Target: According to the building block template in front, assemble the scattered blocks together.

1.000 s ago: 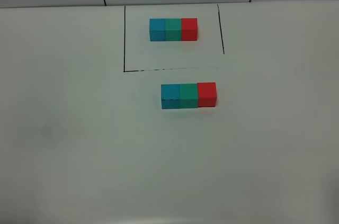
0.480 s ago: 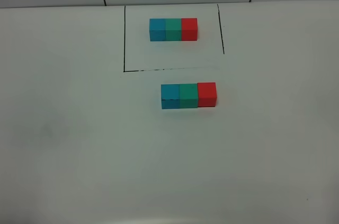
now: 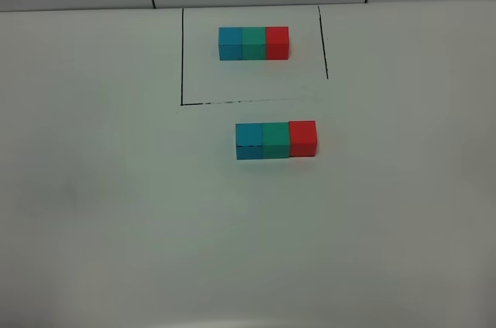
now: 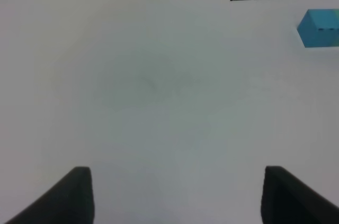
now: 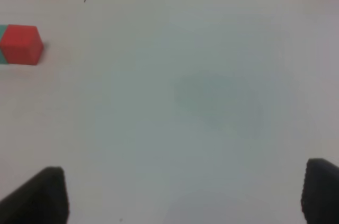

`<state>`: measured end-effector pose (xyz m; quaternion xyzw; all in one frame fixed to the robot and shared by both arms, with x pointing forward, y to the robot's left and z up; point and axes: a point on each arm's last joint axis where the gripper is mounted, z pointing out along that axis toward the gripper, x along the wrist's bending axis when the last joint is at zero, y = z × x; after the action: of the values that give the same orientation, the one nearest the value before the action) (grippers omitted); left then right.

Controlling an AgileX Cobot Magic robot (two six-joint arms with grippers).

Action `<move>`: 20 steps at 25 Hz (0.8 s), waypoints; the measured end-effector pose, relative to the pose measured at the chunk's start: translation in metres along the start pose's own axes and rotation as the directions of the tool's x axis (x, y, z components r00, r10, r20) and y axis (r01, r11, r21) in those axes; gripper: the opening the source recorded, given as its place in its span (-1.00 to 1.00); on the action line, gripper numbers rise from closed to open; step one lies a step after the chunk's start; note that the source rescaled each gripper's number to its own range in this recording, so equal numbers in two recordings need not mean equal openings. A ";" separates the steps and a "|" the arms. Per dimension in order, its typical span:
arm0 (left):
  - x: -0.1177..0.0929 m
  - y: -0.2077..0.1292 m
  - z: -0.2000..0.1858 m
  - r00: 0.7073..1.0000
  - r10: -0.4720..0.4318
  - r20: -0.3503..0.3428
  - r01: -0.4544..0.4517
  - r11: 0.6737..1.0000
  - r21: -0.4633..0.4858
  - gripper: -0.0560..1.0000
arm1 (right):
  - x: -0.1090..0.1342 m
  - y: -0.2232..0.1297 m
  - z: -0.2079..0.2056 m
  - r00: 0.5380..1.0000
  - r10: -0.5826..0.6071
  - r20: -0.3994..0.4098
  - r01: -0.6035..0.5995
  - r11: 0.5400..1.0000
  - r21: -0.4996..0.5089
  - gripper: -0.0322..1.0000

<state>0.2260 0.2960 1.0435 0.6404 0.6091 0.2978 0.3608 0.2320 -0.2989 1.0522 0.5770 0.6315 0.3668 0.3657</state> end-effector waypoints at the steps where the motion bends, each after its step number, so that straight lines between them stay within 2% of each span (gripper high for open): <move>1: 0.000 0.000 0.000 1.000 0.000 0.000 0.000 1.000 0.000 0.25 | 0.000 0.000 0.000 1.000 0.000 0.000 0.000 1.000 0.000 0.87; 20: 0.000 0.000 0.000 1.000 0.000 0.000 0.000 1.000 0.000 0.25 | -0.001 0.000 0.000 1.000 0.002 0.010 -0.002 1.000 0.000 0.86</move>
<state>0.2260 0.2960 1.0435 0.6404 0.6091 0.2978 0.3608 0.2321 -0.2998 1.0522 0.5794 0.6292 0.3642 0.3684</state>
